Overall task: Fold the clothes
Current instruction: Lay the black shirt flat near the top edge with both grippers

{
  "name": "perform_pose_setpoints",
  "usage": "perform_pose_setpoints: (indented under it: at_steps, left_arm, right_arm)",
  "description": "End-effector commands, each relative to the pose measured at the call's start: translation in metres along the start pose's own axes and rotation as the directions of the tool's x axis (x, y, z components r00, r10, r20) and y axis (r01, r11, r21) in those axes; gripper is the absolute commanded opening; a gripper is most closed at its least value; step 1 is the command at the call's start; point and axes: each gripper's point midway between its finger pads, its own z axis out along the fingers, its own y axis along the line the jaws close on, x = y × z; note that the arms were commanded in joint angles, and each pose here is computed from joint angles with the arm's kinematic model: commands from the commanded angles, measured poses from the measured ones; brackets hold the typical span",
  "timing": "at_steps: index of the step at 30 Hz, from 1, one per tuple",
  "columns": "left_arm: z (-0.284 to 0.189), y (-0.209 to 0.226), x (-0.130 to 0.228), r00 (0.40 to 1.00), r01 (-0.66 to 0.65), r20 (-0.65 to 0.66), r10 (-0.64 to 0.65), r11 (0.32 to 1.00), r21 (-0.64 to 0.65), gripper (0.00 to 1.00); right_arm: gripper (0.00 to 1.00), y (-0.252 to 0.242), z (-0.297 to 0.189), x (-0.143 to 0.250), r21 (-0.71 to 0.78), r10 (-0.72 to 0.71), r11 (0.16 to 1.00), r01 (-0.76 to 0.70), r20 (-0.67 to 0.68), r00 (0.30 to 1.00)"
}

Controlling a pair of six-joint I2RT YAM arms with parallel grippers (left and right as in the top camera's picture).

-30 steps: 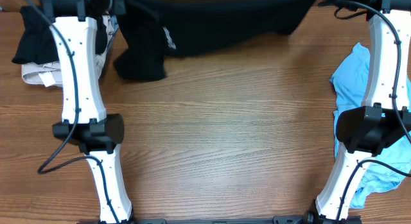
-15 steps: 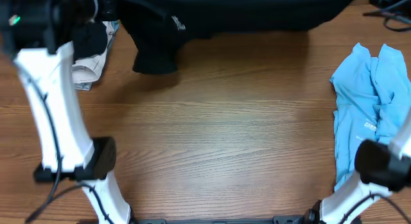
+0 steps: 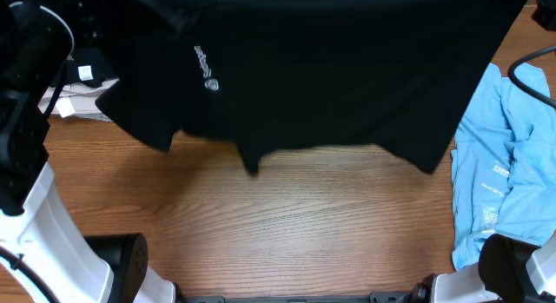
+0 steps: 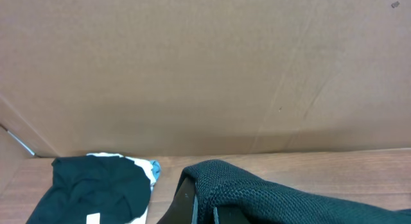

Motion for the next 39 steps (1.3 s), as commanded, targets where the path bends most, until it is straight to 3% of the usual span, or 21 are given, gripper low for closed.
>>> perform_pose_setpoints:
  at_steps: [1, 8, 13, 19, 23, 27, 32, 39]
  left_arm:
    - [0.024, 0.011, 0.002, 1.0, -0.015, -0.016, 0.015, 0.999, -0.034, 0.04]
    - [0.083, 0.018, 0.0, 0.998, -0.059, -0.006, 0.059, 0.998, -0.033, 0.04]
    - [0.115, 0.021, -0.01, 0.998, -0.042, 0.049, 0.043, 0.999, -0.024, 0.04]
    - [0.107, 0.024, -0.046, 0.981, -0.02, 0.193, 0.023, 1.0, -0.017, 0.04]
    - [0.096, 0.025, -0.051, 0.978, -0.022, 0.209, 0.026, 0.999, -0.025, 0.04]
    - [0.106, 0.028, -0.028, 0.992, -0.037, 0.119, 0.041, 0.999, -0.032, 0.04]
    - [0.143, 0.033, 0.029, 0.996, -0.023, -0.089, 0.022, 1.0, -0.016, 0.04]
    - [0.192, 0.033, 0.123, 0.918, 0.038, -0.396, -0.023, 0.999, 0.031, 0.04]
  right_arm:
    - [0.04, -0.017, 0.014, -0.005, 0.038, -0.01, 0.999, 0.01, 0.009, 1.0]
    - [0.04, -0.034, 0.058, -0.008, 0.016, -0.02, 1.0, 0.02, 0.009, 1.0]
    - [0.04, -0.038, 0.082, -0.027, -0.01, -0.019, 1.0, 0.02, 0.085, 0.996]
    - [0.04, -0.026, 0.073, -0.069, -0.048, -0.012, 0.999, 0.025, 0.247, 0.969]
    - [0.04, -0.024, 0.068, -0.074, -0.05, -0.016, 0.998, 0.031, 0.265, 0.964]
    - [0.04, -0.033, 0.09, -0.051, -0.044, 0.003, 0.999, 0.005, 0.174, 0.985]
    - [0.04, -0.059, 0.136, 0.006, -0.017, 0.025, 1.0, -0.026, -0.024, 0.999]
    - [0.04, -0.095, 0.18, 0.071, 0.022, 0.088, 0.996, -0.086, -0.229, 0.969]
